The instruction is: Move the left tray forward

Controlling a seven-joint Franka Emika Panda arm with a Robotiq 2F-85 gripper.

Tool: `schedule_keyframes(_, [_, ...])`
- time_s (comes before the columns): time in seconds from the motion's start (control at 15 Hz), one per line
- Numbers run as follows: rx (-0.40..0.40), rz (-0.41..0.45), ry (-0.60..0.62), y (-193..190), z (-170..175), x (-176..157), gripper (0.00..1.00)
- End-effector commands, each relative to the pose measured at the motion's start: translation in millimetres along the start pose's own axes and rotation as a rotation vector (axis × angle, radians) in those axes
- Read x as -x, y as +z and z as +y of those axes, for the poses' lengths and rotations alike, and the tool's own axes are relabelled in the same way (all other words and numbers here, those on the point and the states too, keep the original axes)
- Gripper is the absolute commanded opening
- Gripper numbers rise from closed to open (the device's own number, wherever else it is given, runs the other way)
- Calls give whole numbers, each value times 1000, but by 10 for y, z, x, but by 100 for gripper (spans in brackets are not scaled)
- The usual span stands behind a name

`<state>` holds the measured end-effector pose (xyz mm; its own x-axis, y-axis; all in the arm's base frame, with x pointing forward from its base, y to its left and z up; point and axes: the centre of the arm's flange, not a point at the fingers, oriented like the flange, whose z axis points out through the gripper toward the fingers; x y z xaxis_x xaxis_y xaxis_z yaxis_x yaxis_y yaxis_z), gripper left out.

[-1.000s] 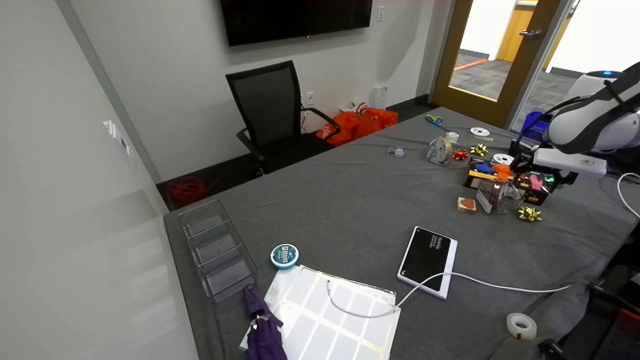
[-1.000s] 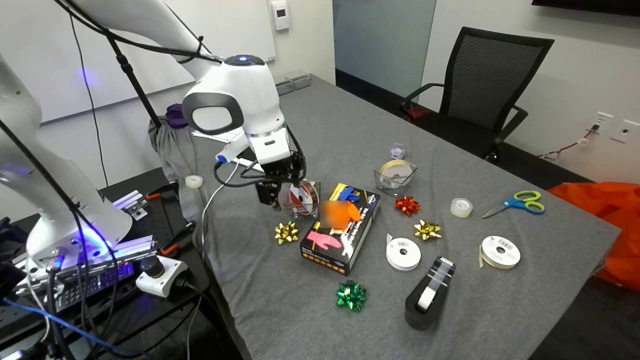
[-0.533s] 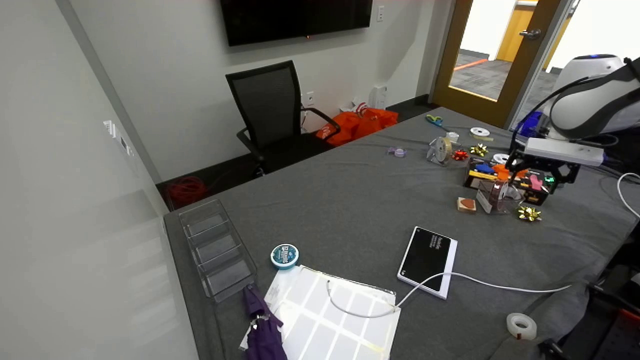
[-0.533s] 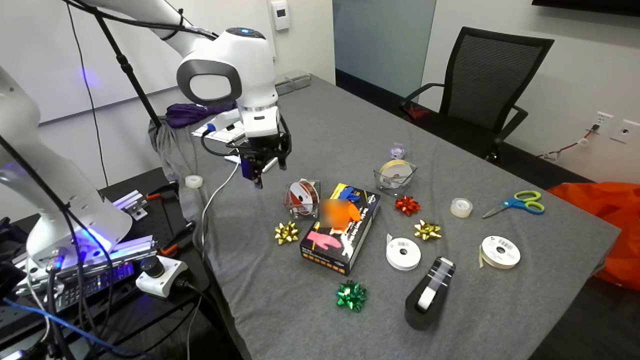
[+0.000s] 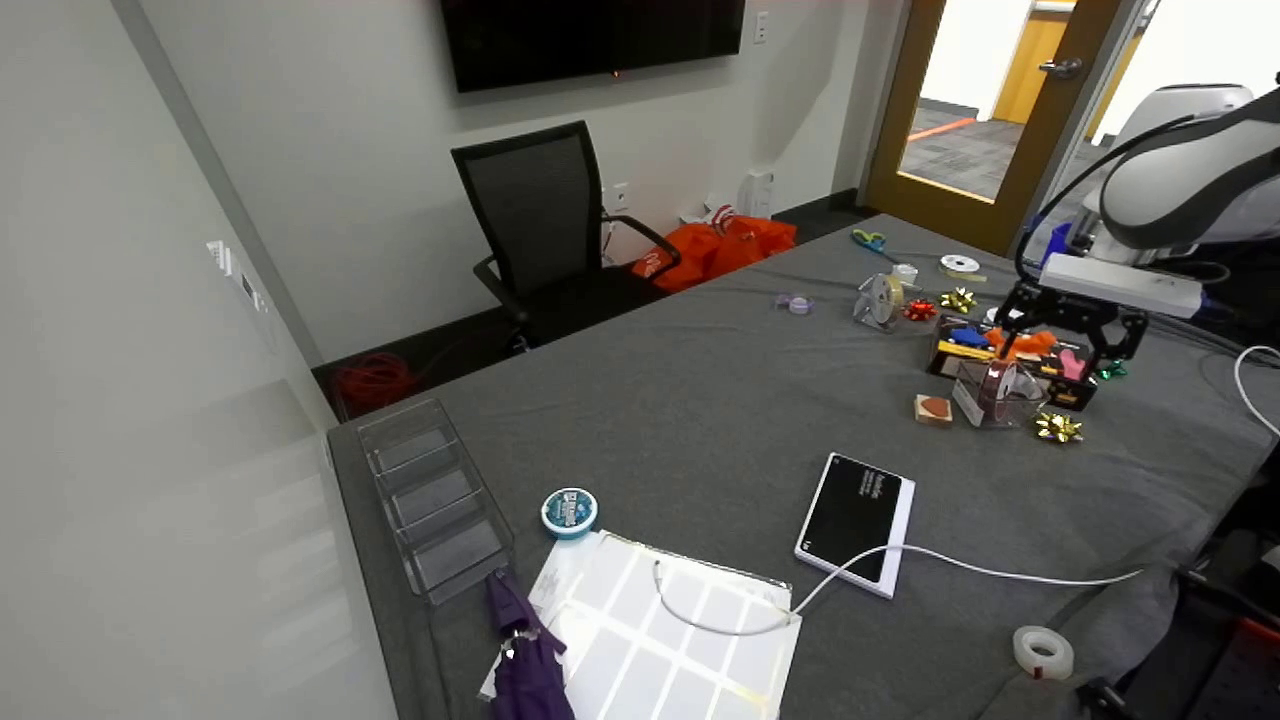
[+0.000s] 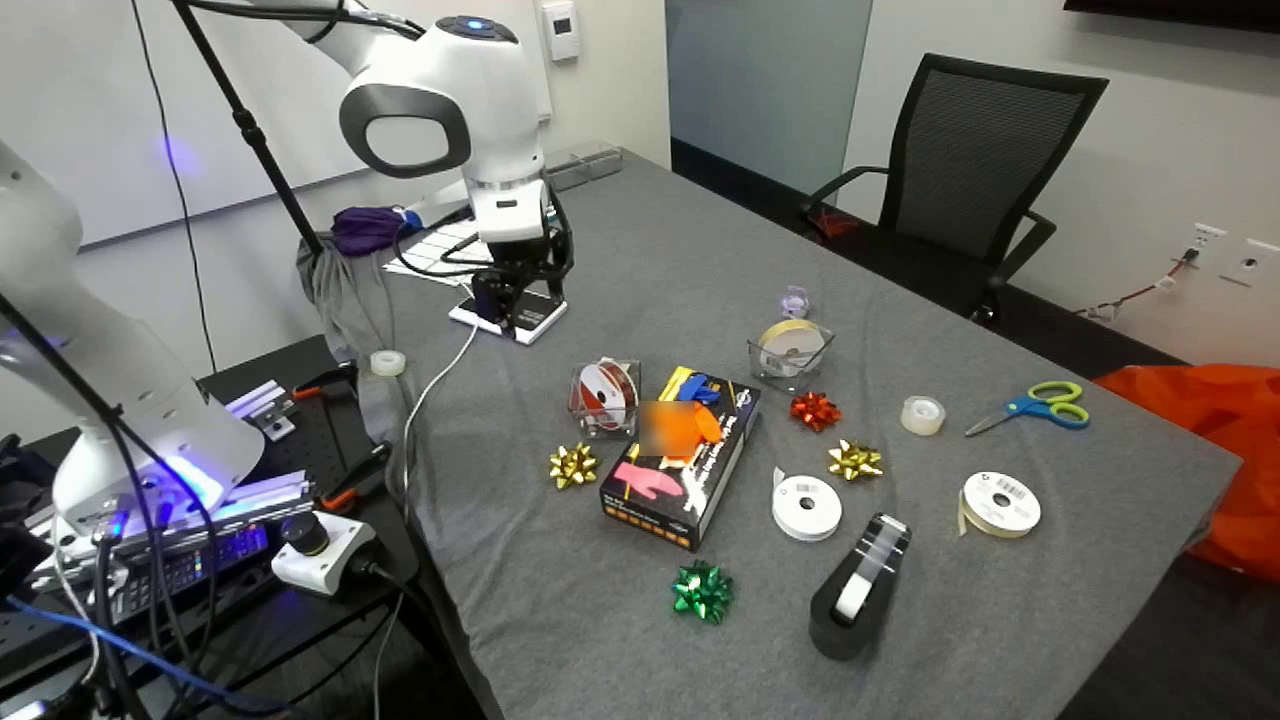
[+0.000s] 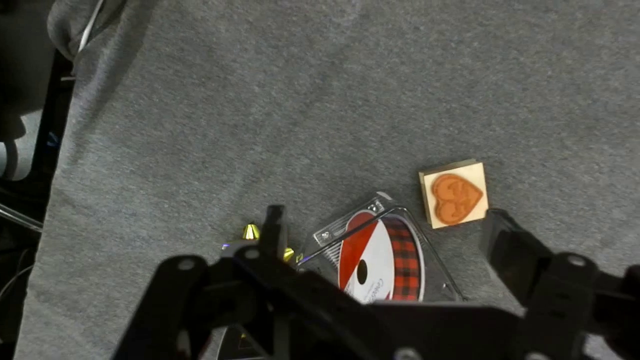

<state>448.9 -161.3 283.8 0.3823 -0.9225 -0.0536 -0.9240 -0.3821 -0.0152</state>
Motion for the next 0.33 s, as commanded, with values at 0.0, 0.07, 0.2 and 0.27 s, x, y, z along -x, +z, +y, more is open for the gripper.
schedule_keyframes(0.0, [-22,-21,-10,-104,100,55,100])
schedule_keyframes(0.07, [-24,-20,-12,-125,103,50,100])
schedule_keyframes(0.2, [-28,-18,-11,-149,112,44,100])
schedule_keyframes(0.27, [-25,-17,-11,-150,114,41,100])
